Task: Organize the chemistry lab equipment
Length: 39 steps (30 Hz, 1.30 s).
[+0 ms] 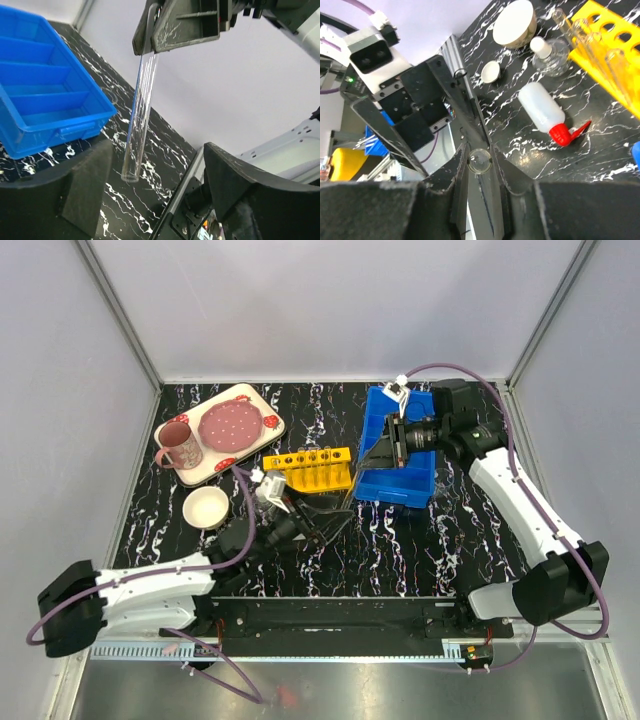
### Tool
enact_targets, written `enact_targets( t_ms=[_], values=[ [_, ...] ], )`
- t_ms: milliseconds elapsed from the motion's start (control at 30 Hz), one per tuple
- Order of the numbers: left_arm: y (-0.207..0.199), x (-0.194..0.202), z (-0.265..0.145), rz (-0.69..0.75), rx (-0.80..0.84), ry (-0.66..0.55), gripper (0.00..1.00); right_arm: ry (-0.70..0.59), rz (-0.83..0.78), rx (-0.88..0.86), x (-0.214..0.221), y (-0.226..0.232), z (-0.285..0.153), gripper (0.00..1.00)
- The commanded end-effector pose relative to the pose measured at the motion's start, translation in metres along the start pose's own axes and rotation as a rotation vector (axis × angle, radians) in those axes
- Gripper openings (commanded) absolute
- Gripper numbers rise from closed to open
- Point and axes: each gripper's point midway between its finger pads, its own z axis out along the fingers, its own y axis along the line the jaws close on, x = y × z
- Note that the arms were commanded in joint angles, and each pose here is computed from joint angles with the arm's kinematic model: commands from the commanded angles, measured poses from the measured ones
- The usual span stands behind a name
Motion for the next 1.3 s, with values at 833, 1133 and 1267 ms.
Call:
enact_targets(
  t_ms=[833,1133,1267],
  values=[
    [0.085,-0.075,-0.160,0.326,-0.632,0.081,0.99,-0.046,-0.300,0.525,-0.064,-0.148,0.041,0.21],
    [0.090,-0.068,-0.160,0.305,-0.648,0.085,0.99,-0.071,-0.300,0.543,-0.078,-0.157,0.049,0.21],
    [0.090,-0.067,-0.161,0.286,-0.645,0.077,0.99,-0.074,-0.296,0.541,-0.080,-0.157,0.050,0.22]
  ],
)
